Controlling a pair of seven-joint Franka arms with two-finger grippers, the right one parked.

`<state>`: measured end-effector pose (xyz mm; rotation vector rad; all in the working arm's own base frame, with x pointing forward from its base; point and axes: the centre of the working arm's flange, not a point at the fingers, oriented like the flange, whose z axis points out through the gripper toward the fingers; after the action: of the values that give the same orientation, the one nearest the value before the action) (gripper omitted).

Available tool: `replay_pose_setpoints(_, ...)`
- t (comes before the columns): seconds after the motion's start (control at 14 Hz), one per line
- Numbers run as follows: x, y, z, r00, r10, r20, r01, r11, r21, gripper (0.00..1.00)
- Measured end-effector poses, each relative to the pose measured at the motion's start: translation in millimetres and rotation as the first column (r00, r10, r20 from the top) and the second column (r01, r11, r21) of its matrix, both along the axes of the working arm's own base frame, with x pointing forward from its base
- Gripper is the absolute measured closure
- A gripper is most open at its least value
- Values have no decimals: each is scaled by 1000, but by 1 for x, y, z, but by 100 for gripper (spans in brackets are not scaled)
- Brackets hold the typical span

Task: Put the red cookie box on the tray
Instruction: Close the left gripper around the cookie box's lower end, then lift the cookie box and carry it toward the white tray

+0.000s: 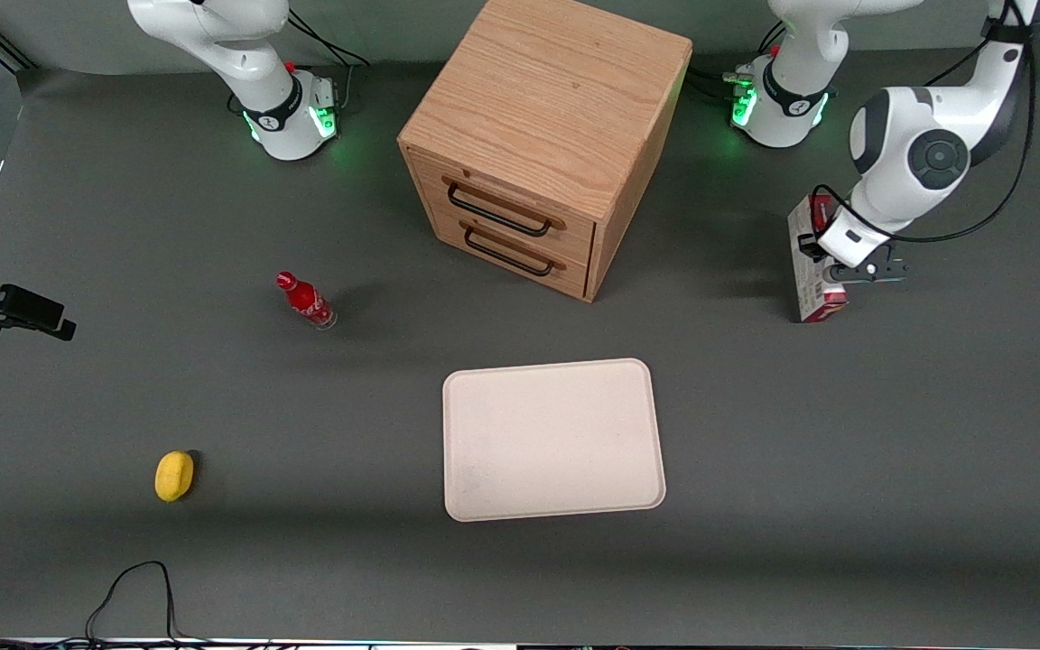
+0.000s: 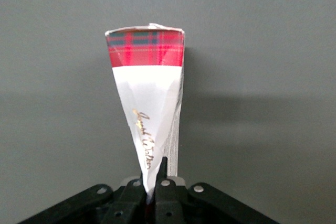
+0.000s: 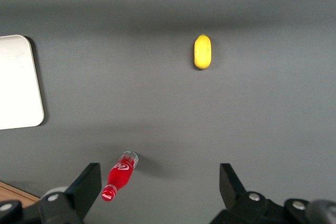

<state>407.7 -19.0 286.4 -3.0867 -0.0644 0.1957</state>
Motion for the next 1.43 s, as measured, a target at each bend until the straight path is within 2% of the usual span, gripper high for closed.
replay_pose_setpoints(0.57,83,-26,167,998,-30,49,29,1000,7,97)
replay_pose_setpoints(0.86,142,-68,243,998,-17,53,18,1000,-10,97)
replay_pose_setpoints(0.93,158,-82,255,999,-12,51,14,1000,-28,97)
replay_pose_setpoints(1.14,200,-124,265,999,8,43,-3,993,-116,97)
replay_pose_setpoints(1.43,244,-195,237,997,63,49,-55,987,-154,97)
